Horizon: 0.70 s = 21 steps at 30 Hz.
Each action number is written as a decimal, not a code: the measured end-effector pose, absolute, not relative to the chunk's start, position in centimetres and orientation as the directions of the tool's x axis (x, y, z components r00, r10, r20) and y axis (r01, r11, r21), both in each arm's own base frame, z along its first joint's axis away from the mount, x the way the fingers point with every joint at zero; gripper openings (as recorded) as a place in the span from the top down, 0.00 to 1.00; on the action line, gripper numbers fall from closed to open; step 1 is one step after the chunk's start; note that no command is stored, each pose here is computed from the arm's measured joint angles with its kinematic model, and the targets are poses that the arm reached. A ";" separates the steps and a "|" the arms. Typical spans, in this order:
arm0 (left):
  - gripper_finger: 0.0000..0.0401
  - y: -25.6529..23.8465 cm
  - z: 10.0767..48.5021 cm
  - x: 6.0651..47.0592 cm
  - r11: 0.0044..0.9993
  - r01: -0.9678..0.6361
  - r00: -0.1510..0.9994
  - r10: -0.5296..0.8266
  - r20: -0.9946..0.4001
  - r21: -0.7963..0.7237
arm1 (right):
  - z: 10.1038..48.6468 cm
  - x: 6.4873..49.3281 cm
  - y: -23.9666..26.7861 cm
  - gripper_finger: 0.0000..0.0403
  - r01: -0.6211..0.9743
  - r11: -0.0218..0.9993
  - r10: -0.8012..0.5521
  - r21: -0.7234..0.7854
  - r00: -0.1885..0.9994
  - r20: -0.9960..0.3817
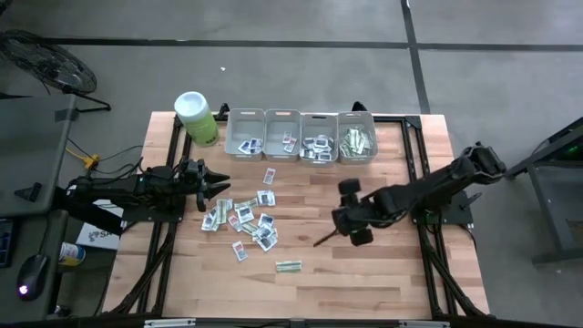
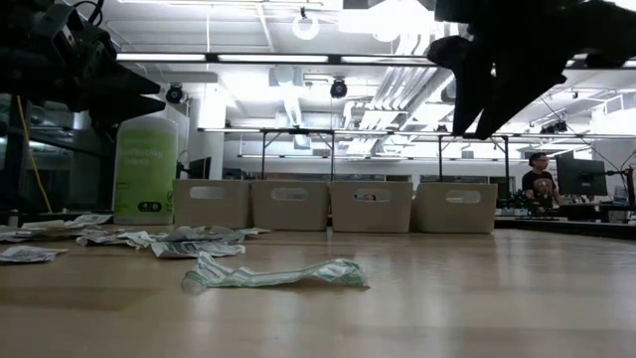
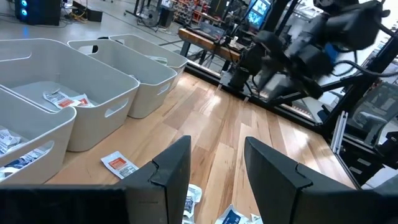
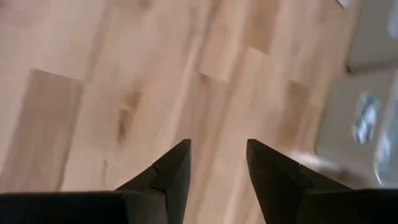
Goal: Pick & Place First Aid Supplies
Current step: Put the bandage into the right gray bin
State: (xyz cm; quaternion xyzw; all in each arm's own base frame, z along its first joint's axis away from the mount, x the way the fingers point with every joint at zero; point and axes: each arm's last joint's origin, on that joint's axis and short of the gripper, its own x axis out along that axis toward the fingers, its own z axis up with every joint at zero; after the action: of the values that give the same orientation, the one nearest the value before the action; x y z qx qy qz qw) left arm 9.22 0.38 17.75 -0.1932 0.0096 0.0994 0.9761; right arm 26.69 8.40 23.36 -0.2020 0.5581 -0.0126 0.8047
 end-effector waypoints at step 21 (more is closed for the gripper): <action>0.63 0.4 17.8 9.2 0.905 -0.197 0.980 0.190 -0.057 -0.376 | 18.1 32.4 12.8 0.63 -0.658 0.602 -0.011 -0.453 0.560 -0.828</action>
State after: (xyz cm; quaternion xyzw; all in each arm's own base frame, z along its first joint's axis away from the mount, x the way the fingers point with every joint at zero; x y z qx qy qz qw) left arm 9.22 0.38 17.76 -0.1934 0.0096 0.0992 0.9760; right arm 32.42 12.79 18.11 -0.3963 0.4218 0.2048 0.7894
